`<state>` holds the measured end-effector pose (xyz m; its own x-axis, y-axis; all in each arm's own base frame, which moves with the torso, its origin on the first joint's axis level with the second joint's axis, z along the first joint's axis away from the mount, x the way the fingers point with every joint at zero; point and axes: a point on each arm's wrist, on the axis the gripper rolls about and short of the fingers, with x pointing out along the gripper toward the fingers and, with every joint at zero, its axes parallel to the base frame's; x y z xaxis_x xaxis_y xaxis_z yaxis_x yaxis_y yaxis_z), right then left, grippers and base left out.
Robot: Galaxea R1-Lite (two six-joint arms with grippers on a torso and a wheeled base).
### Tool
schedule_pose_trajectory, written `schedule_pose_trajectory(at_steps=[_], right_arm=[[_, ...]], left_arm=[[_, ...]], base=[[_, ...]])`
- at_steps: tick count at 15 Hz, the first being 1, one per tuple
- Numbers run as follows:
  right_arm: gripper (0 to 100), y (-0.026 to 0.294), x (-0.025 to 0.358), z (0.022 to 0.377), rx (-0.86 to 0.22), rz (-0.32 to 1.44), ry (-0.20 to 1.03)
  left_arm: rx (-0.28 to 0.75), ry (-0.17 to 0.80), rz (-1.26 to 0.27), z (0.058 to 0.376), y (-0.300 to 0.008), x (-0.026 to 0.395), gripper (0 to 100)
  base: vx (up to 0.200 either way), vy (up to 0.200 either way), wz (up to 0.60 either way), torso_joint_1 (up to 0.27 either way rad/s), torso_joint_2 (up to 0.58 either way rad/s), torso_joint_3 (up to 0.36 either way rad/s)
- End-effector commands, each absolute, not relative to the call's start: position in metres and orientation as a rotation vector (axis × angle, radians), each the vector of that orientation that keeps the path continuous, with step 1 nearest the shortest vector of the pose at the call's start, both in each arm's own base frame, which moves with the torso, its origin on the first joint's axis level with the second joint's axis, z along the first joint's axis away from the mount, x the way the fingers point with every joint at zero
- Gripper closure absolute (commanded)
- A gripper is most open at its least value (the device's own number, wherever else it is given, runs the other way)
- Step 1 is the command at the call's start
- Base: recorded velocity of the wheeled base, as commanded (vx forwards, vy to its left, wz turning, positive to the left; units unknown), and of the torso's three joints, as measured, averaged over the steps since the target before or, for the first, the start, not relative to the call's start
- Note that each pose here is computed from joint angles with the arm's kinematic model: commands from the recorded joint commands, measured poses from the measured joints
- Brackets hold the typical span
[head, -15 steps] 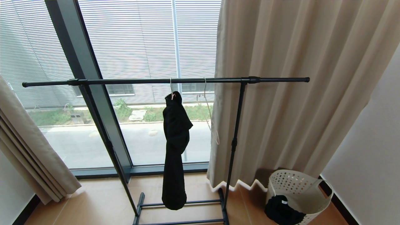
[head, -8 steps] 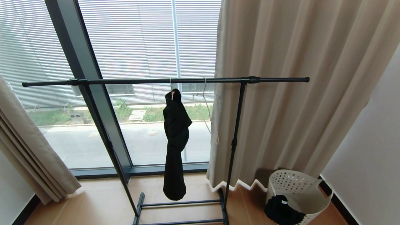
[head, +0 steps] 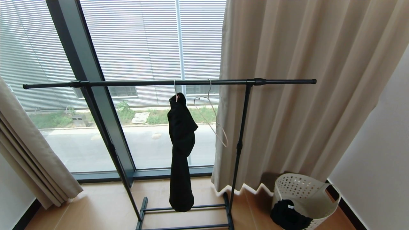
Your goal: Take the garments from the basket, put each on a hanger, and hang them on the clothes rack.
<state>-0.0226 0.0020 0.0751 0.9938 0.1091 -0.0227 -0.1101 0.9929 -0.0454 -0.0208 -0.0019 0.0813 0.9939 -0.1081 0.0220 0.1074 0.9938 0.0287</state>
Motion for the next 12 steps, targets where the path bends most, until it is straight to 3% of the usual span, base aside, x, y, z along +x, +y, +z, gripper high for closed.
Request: schedule_pose_trajectory(at_steps=[1,3,12], right_arm=[[0,0.0025,-0.0235,0.0750,-0.042,0.131,0.013],[0,0.0026,-0.0236,0.0751,-0.043,0.134,0.014],[0,0.0023,-0.0206,0.0760,-0.052,0.167,0.058]], left_arm=[[0.030,-0.052,-0.107,0.0807,-0.0020,-0.0231,0],[0.032,-0.052,-0.183,0.0805,-0.0037,-0.0233,0],[0.017,-0.041,-0.191,0.0796,-0.0038,-0.0233,0]], base=[[0.000,0.000,0.00,0.000,0.00,0.000],[0.000,0.000,0.00,0.000,0.00,0.000],[0.000,0.000,0.00,0.000,0.00,0.000]])
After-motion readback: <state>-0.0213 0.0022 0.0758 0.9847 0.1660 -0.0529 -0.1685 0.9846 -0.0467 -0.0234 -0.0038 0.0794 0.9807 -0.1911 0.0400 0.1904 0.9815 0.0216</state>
